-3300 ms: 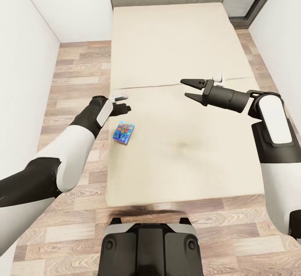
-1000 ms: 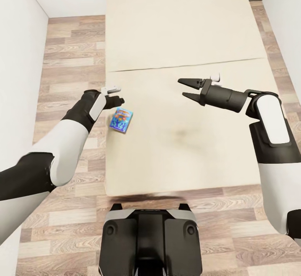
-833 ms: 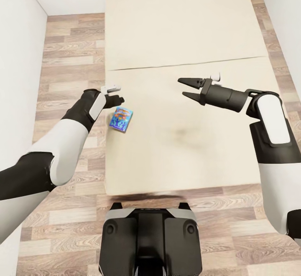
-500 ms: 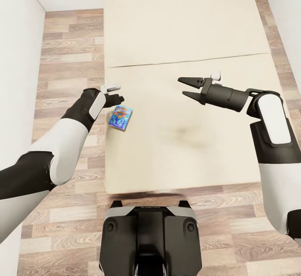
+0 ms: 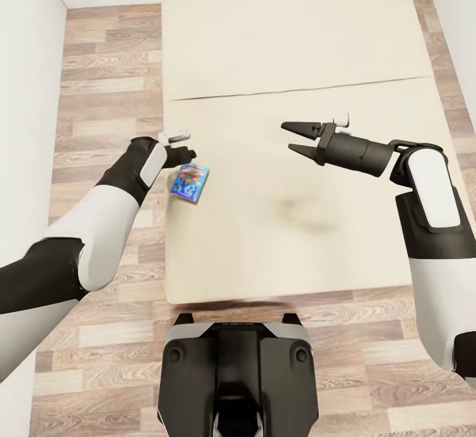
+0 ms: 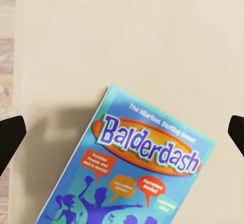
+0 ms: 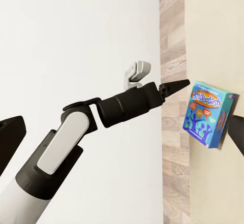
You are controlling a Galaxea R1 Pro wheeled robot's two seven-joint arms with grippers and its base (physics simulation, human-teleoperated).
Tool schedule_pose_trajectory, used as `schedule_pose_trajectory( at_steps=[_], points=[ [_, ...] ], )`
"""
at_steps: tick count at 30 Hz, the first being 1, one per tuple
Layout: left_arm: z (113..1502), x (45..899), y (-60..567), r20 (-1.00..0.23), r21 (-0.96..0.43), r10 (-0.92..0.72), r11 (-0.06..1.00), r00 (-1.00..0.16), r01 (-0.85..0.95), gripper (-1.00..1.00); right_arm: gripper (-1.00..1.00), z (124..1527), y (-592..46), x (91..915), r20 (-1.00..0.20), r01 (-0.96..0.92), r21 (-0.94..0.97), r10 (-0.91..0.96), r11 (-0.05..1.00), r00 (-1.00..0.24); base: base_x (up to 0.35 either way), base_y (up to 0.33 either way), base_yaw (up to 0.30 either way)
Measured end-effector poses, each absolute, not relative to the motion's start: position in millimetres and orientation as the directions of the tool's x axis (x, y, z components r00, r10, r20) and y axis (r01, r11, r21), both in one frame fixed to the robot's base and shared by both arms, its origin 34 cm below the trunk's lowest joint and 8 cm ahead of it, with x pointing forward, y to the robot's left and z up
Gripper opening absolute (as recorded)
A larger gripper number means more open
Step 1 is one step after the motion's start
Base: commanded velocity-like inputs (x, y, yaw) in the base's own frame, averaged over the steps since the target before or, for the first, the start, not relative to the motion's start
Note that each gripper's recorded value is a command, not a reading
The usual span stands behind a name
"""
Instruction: Put all the toys in the child's room - the three board games (two on the bed and one on the table), the two jigsaw puzzles on the table, and the tennis ball on the table - inside the toy box on the table in the child's room.
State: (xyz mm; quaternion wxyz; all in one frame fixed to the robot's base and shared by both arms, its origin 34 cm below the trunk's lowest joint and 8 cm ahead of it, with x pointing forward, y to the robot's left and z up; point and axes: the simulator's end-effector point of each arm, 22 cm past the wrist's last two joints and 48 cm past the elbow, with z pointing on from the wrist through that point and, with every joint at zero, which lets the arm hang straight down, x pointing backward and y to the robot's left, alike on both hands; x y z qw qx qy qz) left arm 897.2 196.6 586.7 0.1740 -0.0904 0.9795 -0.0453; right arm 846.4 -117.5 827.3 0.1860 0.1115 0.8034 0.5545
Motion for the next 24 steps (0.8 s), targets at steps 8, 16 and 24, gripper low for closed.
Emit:
schedule_pose_trajectory(
  at_steps=[8,16,24],
  points=[
    [598.2,912.7,196.6,-0.362,-0.135,-0.204,0.977,-0.91,-0.165,1.0,1.0,825.5,-117.8,847.1,-0.177,-0.026,0.931,0.388,0.363,-0.905,0.0,0.0,0.0],
    [606.0,921.4,196.4,-0.374,-0.162,-0.237,0.969,-0.897,-0.189,1.0,1.0,823.8,-119.5,848.7,-0.181,-0.024,0.929,0.395,0.371,-0.901,0.0,0.0,0.0],
    [606.9,922.8,197.7,-0.376,-0.165,-0.243,0.967,-0.894,-0.194,1.0,1.0,823.4,-119.3,848.4,-0.181,-0.024,0.928,0.394,0.372,-0.901,0.0,0.0,0.0]
  ],
)
